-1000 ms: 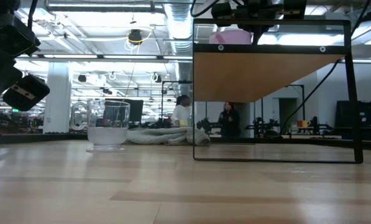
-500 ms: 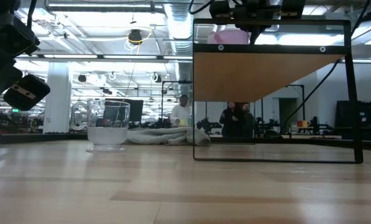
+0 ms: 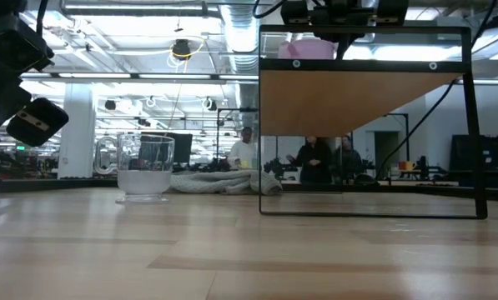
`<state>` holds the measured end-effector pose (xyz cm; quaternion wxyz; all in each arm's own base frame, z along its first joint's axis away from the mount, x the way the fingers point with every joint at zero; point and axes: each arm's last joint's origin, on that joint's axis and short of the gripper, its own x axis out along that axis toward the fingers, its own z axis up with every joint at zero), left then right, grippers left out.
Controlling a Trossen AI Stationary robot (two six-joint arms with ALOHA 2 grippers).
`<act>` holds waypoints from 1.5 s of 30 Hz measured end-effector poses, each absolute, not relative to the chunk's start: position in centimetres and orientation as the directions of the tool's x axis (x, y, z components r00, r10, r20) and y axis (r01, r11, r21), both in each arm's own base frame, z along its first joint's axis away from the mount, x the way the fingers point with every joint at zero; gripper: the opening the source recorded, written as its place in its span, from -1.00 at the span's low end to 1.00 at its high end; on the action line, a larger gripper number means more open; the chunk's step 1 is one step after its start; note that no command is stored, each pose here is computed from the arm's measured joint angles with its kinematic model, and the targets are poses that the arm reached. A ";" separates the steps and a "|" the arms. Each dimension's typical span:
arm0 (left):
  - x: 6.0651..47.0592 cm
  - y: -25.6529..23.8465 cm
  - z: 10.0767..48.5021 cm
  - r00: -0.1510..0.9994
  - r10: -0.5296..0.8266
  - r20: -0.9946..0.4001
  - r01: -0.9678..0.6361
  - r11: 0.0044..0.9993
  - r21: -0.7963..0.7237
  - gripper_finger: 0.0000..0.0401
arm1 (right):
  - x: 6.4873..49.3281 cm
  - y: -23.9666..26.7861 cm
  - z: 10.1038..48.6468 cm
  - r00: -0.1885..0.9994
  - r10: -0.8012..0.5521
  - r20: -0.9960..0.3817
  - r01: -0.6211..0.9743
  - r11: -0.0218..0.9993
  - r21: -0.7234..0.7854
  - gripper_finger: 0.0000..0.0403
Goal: Stack small to large cups/mugs on shelf
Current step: Put the pink mug on the shelf, then put the transparent mug on the shelf
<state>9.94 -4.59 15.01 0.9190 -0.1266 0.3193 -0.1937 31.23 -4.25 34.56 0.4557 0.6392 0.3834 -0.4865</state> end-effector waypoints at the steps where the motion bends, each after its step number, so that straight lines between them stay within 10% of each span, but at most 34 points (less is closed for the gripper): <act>1: 10.0 -4.6 15.1 0.724 -0.438 -0.532 0.277 0.892 -0.357 -1.00 | 31.2 -4.2 34.6 0.234 0.047 -0.971 0.934 -0.290 0.211 -0.52; 16: 10.0 -4.6 15.1 0.727 -0.439 -0.528 0.283 0.892 -0.352 -1.00 | 31.8 -4.0 34.7 0.297 0.105 -0.949 0.932 -0.250 0.263 0.10; 36: 10.0 -4.6 15.1 0.720 -0.449 -0.529 0.285 0.886 -0.365 -1.00 | 29.4 -3.6 38.8 0.423 -0.026 -0.906 0.879 -0.233 0.417 0.07; 45: 10.3 -4.7 15.6 0.752 -0.455 -0.476 0.301 0.880 -0.366 -1.00 | 28.6 -1.4 42.5 0.561 -0.055 -0.826 0.819 0.182 0.544 0.06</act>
